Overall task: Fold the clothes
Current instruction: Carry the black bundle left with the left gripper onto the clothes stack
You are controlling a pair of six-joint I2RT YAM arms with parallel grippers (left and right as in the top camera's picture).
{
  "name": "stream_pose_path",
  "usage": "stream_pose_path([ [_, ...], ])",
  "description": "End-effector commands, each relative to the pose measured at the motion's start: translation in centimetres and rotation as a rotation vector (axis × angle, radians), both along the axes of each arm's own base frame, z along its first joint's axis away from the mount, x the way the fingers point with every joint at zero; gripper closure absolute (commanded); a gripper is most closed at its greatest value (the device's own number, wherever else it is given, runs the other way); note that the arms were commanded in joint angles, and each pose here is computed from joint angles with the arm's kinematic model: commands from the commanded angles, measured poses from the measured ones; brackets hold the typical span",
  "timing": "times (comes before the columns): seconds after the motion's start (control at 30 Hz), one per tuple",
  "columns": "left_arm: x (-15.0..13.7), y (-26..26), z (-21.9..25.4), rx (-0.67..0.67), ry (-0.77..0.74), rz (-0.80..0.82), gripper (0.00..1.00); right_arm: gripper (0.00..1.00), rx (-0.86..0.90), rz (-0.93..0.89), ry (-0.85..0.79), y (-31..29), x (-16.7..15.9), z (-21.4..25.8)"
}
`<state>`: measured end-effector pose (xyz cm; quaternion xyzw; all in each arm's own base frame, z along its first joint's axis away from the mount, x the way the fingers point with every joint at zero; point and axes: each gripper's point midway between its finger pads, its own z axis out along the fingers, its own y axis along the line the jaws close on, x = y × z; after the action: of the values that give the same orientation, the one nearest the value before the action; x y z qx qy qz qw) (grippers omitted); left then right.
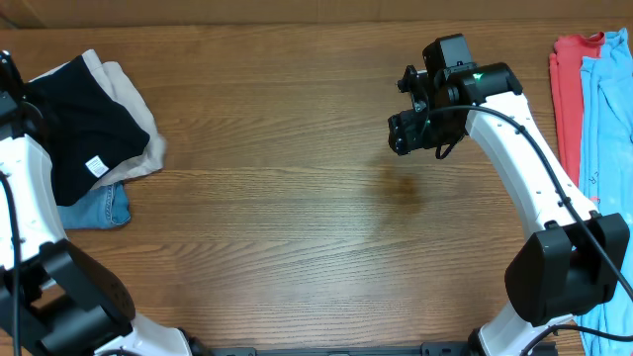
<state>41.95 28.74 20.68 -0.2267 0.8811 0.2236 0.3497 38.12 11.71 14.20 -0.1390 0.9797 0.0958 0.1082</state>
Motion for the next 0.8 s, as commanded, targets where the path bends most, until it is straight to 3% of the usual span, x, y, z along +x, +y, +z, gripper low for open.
stream_pose_path([
  [0.0, 1.0, 1.6, 0.5, 0.062, -0.002, -0.012, 0.96, 0.28, 0.003, -0.009, -0.016, -0.1, 0.3, 0.6],
  [0.17, 1.9, 2.6, 0.4, 0.095, -0.028, 0.003, 0.89, 0.28, 0.004, -0.011, -0.016, -0.1, 0.3, 0.6],
  [0.4, 2.0, 3.9, 1.1, 0.154, -0.040, 0.024, 0.87, 0.28, 0.003, -0.012, -0.012, -0.1, 0.2, 0.6],
  [0.47, 2.0, 4.3, 0.4, 0.147, -0.029, 0.030, 0.76, 0.27, 0.003, -0.012, -0.012, -0.1, 0.2, 0.6],
  [0.53, 1.9, 4.5, -0.2, 0.141, -0.018, 0.032, 0.73, 0.28, 0.003, -0.014, -0.011, -0.1, 0.2, 0.6],
  [0.73, 2.0, 4.8, -0.3, 0.147, -0.023, 0.048, 0.00, 0.28, 0.003, -0.014, -0.008, -0.1, 0.1, 0.5],
  [0.77, 1.9, 5.0, -0.2, 0.149, -0.031, 0.069, 0.00, 0.27, 0.002, -0.014, -0.008, -0.1, 0.1, 0.5],
])
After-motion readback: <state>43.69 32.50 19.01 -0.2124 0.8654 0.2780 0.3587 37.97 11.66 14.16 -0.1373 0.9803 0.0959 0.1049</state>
